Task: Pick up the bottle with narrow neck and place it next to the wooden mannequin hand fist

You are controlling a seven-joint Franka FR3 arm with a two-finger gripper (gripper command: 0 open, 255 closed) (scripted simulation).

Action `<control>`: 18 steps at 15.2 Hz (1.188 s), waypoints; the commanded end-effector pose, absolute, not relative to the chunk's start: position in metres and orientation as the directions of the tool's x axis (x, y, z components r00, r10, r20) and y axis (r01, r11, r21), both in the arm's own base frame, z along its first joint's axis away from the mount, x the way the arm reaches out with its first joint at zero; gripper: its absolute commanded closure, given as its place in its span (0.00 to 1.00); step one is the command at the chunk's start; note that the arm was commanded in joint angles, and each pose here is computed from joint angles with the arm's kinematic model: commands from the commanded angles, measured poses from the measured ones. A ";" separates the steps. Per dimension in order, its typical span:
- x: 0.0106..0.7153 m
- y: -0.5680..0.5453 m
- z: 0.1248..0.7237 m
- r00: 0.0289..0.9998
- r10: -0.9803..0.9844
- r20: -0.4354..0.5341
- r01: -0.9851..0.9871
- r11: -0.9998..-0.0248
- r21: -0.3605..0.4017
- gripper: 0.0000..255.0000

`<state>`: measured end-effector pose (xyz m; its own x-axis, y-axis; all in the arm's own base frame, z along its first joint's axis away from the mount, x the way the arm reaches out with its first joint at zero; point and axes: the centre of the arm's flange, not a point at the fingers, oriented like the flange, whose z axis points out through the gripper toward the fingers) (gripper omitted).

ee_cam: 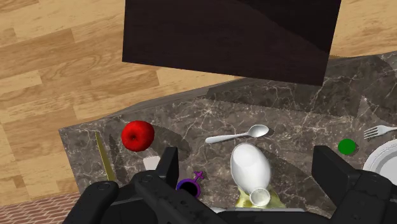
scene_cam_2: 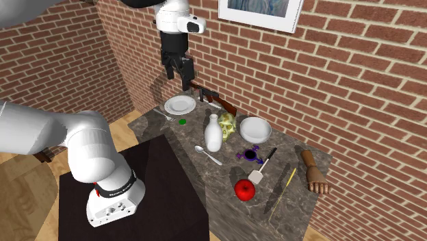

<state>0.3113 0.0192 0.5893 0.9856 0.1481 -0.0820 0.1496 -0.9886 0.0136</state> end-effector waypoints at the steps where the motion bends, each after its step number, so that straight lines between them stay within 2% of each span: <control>1: 0.311 0.019 0.589 0.986 0.148 -0.082 0.150 -0.989 0.014 0.00; 18: 0.424 0.084 0.406 0.989 0.127 -0.081 0.130 -0.991 0.024 0.00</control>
<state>0.4149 0.0836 0.4208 0.9882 0.1287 -0.0833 0.1311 -0.9911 0.0241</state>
